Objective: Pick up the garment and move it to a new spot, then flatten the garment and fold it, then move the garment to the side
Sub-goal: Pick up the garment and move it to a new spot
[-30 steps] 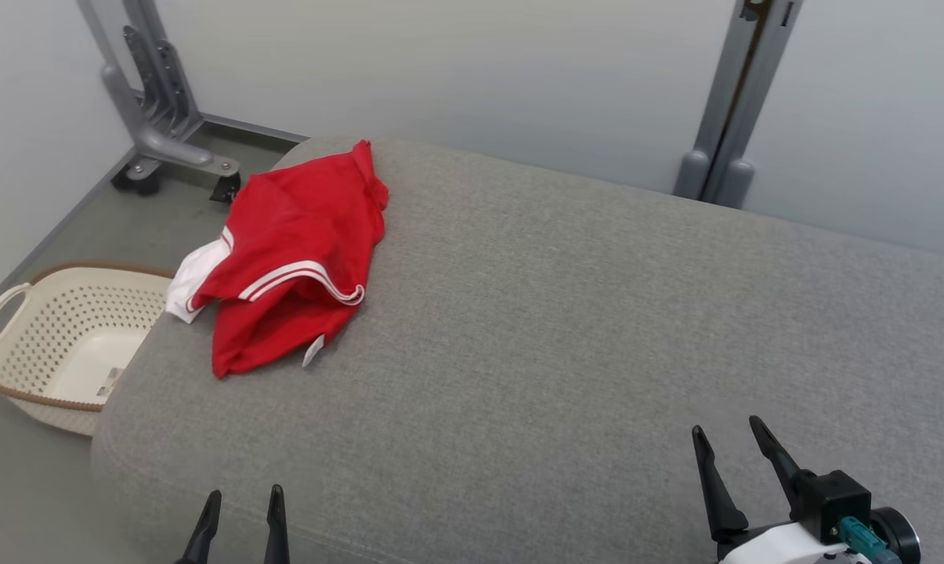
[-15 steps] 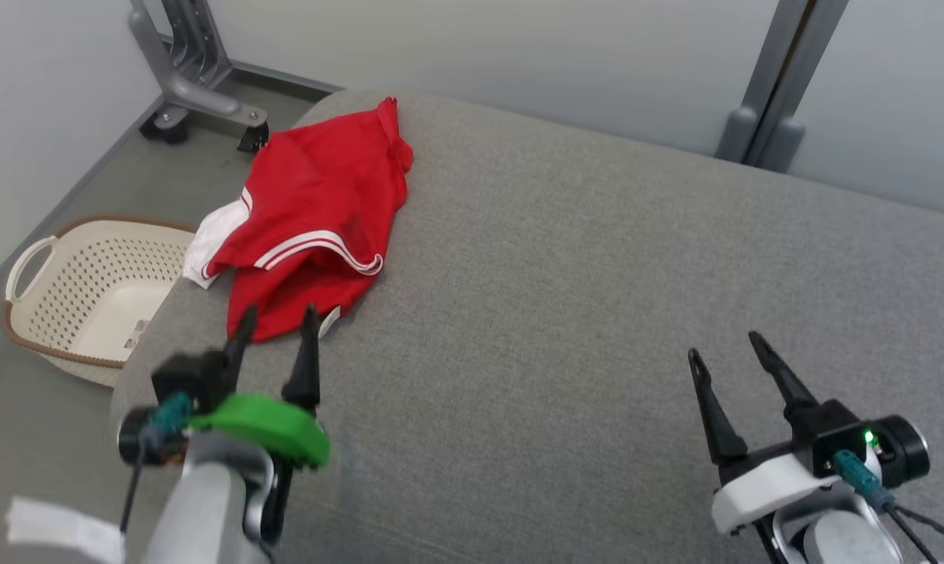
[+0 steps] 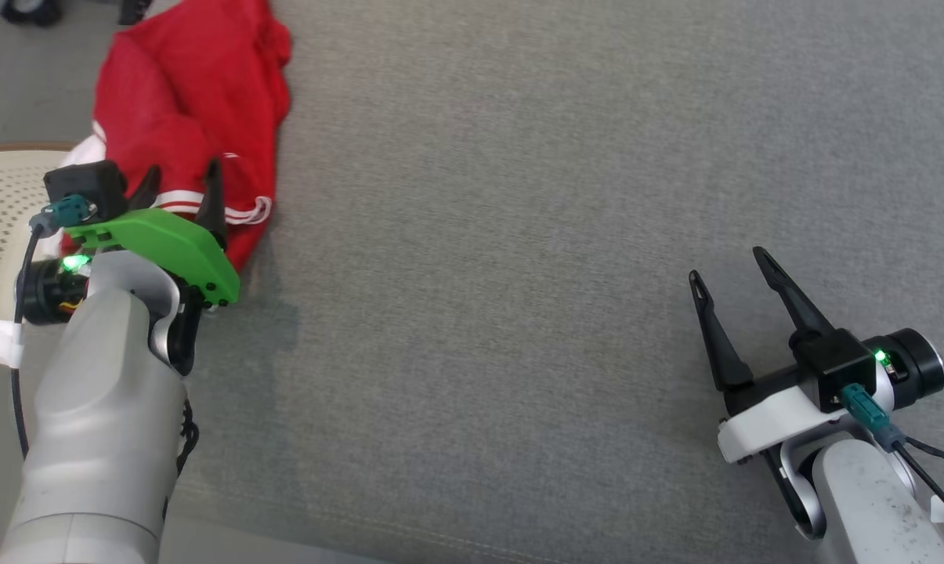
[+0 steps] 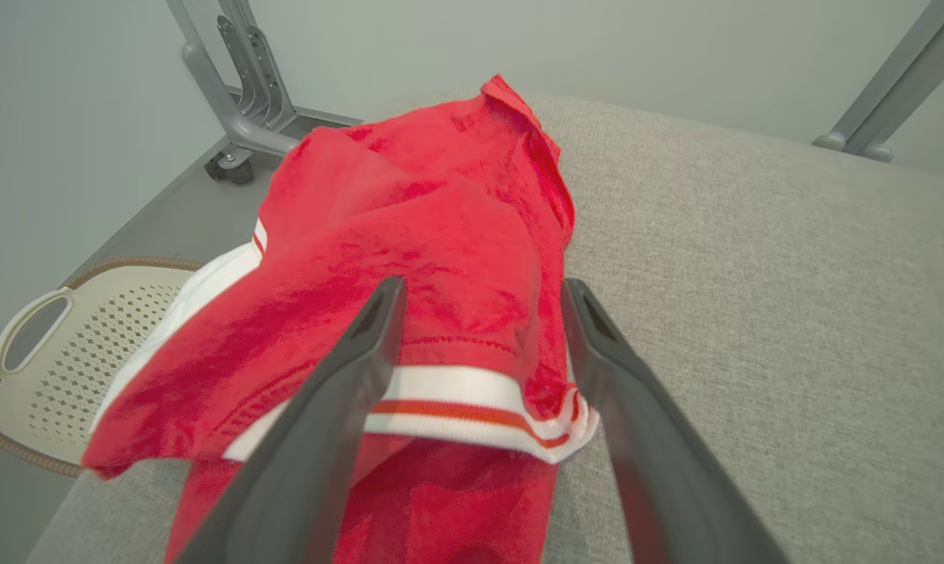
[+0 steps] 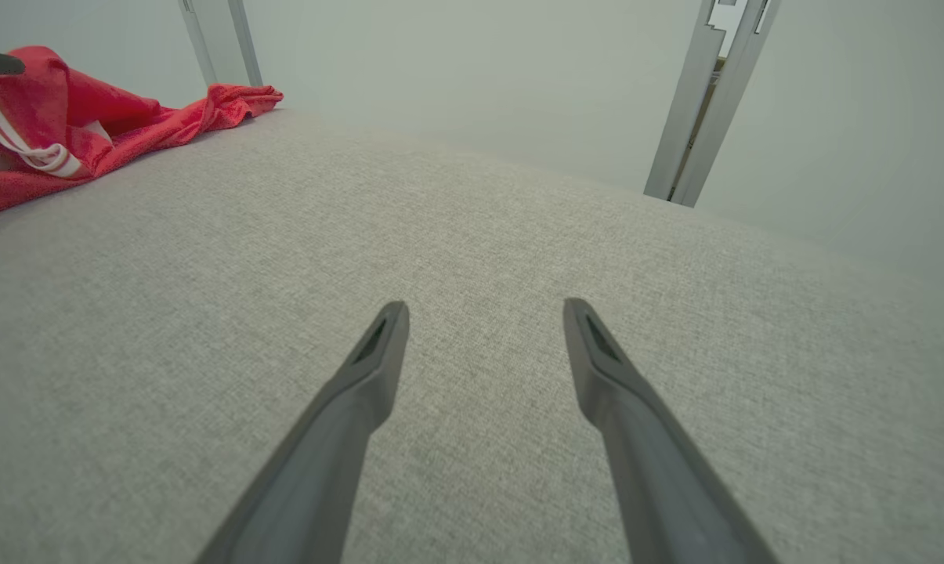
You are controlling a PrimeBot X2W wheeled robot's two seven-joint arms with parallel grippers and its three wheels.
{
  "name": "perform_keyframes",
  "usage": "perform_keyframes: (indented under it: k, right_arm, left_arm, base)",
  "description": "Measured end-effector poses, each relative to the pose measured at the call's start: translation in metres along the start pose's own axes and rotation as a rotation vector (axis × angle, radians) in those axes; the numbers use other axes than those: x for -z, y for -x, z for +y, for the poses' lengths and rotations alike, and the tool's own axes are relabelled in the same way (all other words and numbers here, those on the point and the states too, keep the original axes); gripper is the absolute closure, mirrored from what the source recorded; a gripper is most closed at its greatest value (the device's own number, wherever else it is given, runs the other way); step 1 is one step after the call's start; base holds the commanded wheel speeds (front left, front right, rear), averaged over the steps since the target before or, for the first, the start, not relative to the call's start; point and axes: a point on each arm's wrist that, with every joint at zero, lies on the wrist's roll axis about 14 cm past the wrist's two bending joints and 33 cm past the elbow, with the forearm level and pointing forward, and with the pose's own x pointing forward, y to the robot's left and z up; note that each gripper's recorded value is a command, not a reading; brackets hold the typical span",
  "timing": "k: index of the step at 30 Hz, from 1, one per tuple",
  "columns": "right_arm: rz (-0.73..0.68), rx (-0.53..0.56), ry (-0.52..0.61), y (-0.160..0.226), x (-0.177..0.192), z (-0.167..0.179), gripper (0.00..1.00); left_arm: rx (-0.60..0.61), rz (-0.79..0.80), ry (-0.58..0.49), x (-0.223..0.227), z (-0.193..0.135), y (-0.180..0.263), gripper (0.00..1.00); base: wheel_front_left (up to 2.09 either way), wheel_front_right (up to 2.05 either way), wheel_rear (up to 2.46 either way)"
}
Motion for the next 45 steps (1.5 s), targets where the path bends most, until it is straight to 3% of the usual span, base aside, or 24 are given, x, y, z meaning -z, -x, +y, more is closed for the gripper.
perform_keyframes:
  k: [2, 3, 4, 7, 13, 20, 25, 33, 40, 45]
  right_arm:
    - [0.029, 0.036, -0.009, 0.007, 0.012, -0.012, 0.00]
    - [0.040, 0.050, -0.011, 0.010, 0.016, -0.016, 0.00]
    - [0.051, 0.067, -0.014, 0.014, 0.020, -0.021, 0.00]
    - [0.072, 0.110, -0.024, 0.023, 0.027, -0.032, 0.00]
    - [0.087, 0.170, -0.055, 0.041, 0.027, -0.038, 0.00]
    - [0.067, 0.213, -0.090, 0.063, 0.010, -0.029, 0.00]
    - [0.019, 0.237, -0.090, 0.079, -0.013, -0.025, 0.00]
    - [-0.012, 0.328, -0.098, 0.120, -0.027, -0.034, 0.00]
    - [-0.038, 0.418, -0.111, 0.151, -0.034, -0.048, 0.00]
    - [-0.047, 0.462, -0.120, 0.165, -0.035, -0.054, 0.00]
  left_arm:
    - [-0.038, 0.103, -0.032, 0.027, 0.003, -0.011, 0.00]
    - [-0.065, 0.146, -0.043, 0.038, 0.008, -0.013, 0.16]
    - [-0.095, 0.184, -0.058, 0.049, 0.012, -0.015, 1.00]
    - [-0.087, 0.235, -0.085, 0.066, 0.004, -0.024, 1.00]
    - [0.044, 0.112, -0.131, 0.039, -0.036, -0.037, 1.00]
    - [0.304, -0.095, -0.082, -0.029, -0.131, -0.018, 1.00]
    - [0.517, -0.207, -0.056, -0.072, -0.201, 0.032, 1.00]
    - [0.976, -0.325, 0.049, -0.128, -0.309, 0.168, 1.00]
    - [1.245, -0.326, 0.133, -0.147, -0.351, 0.263, 1.00]
    - [1.293, -0.288, 0.157, -0.145, -0.364, 0.277, 1.00]
  base:
    - [0.00, 0.00, 0.00]
    - [0.00, 0.00, 0.00]
    - [0.00, 0.00, 0.00]
    - [0.00, 0.00, 0.00]
    - [0.00, 0.00, 0.00]
    - [0.00, 0.00, 0.00]
    - [0.00, 0.00, 0.00]
    - [0.00, 0.00, 0.00]
    - [0.00, 0.00, 0.00]
    - [0.00, 0.00, 0.00]
